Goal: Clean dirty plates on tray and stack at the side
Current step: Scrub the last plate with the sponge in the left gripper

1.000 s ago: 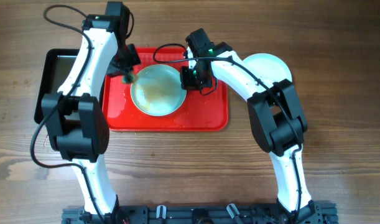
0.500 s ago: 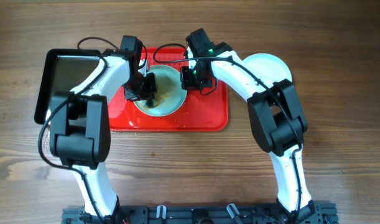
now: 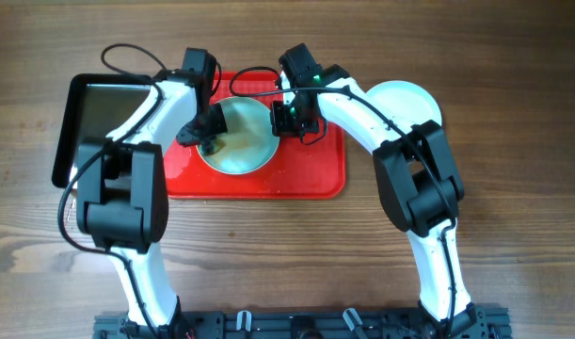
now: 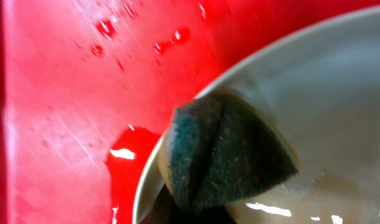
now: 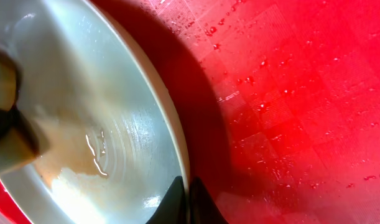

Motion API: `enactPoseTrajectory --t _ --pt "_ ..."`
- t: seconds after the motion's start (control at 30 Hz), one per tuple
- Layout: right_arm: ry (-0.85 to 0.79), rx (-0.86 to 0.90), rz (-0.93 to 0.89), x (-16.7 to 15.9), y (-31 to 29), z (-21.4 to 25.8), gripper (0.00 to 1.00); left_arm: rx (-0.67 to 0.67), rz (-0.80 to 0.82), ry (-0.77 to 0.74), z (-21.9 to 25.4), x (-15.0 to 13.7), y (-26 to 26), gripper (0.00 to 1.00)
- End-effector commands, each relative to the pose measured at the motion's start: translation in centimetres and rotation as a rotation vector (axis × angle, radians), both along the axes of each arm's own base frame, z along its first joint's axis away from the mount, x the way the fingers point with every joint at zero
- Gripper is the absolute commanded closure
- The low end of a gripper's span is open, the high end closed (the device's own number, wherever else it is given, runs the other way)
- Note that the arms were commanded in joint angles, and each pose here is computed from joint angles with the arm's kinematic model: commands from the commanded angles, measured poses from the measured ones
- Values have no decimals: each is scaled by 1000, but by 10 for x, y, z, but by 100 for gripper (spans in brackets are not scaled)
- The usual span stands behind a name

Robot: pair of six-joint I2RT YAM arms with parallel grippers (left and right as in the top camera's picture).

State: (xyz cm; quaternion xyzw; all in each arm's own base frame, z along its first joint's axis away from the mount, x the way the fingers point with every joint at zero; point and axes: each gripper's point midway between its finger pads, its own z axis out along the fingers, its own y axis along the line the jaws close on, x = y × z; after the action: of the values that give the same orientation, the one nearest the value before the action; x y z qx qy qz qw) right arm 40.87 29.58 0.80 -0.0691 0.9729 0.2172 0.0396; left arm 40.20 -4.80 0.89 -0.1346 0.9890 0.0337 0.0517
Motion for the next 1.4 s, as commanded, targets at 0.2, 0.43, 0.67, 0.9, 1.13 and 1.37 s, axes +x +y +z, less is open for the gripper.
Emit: enactPoseTrajectory --t 0.2,0.43,0.67,0.9,1.13,1.37 --pt "24 -55 1 -3 -14 -19 96 239 141 -167 97 39 53 96" --pt "24 -55 1 -3 -14 -19 96 -295 -116 40 62 -3 -42 96" --pt "22 -53 1 -3 -13 -19 96 -318 -91 88 -13 -38 -52 96" --pt "20 -52 1 -2 -13 -19 96 164 154 82 -29 -56 34 96" --pt "20 -52 1 -2 -13 -19 96 352 268 -77 -4 -26 65 96" --pt "19 -65 -2 -3 -15 -20 95 282 302 -267 80 19 57 96"
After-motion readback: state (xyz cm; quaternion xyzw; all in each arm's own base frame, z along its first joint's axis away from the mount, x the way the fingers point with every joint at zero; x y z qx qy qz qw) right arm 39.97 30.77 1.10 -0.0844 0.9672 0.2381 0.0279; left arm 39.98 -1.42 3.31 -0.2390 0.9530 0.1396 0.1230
